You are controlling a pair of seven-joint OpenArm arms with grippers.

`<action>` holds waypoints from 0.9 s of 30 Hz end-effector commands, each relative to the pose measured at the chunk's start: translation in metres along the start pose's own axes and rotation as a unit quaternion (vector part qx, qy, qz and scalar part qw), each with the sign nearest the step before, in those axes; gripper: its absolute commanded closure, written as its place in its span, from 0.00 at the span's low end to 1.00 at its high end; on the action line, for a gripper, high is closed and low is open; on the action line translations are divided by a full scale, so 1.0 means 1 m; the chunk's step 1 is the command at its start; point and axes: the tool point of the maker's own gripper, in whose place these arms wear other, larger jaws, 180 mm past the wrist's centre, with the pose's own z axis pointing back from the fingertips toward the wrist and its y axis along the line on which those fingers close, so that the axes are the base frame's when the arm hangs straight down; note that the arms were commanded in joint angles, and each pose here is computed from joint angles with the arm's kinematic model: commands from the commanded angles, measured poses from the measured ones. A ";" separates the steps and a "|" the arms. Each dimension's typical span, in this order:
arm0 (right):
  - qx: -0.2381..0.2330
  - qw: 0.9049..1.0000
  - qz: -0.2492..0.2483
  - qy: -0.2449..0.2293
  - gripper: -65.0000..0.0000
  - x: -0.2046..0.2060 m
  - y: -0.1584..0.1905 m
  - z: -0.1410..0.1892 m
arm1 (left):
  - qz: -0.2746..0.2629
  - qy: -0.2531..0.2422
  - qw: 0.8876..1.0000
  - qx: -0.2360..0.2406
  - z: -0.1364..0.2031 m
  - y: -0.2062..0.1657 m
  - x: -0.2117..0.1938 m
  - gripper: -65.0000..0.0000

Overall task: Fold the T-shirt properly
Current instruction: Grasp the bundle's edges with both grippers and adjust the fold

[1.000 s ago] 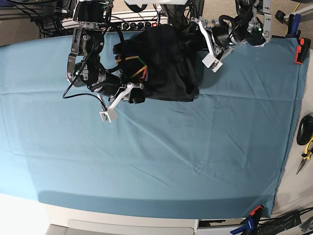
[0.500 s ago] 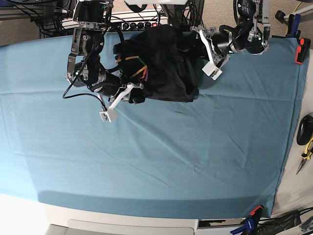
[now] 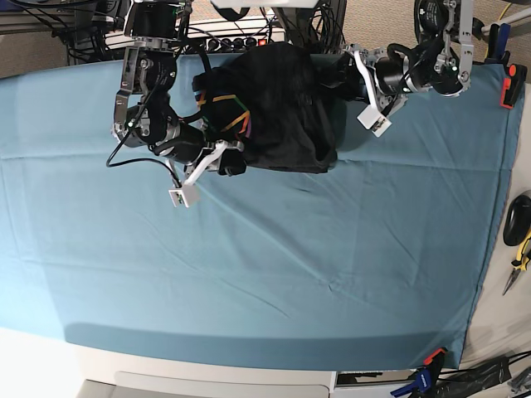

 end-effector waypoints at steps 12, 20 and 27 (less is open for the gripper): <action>0.014 0.999 0.011 -0.029 0.82 0.018 0.008 0.002 | 0.036 0.048 0.996 0.067 0.023 0.037 -0.030 0.50; 0.014 0.999 0.011 -0.029 0.82 0.018 0.008 0.002 | 0.064 0.014 0.998 0.014 0.004 0.007 -0.020 0.50; 0.013 0.999 0.011 -0.031 0.82 0.018 0.008 0.002 | 0.055 0.024 0.998 -0.028 -0.005 -0.016 -0.025 0.50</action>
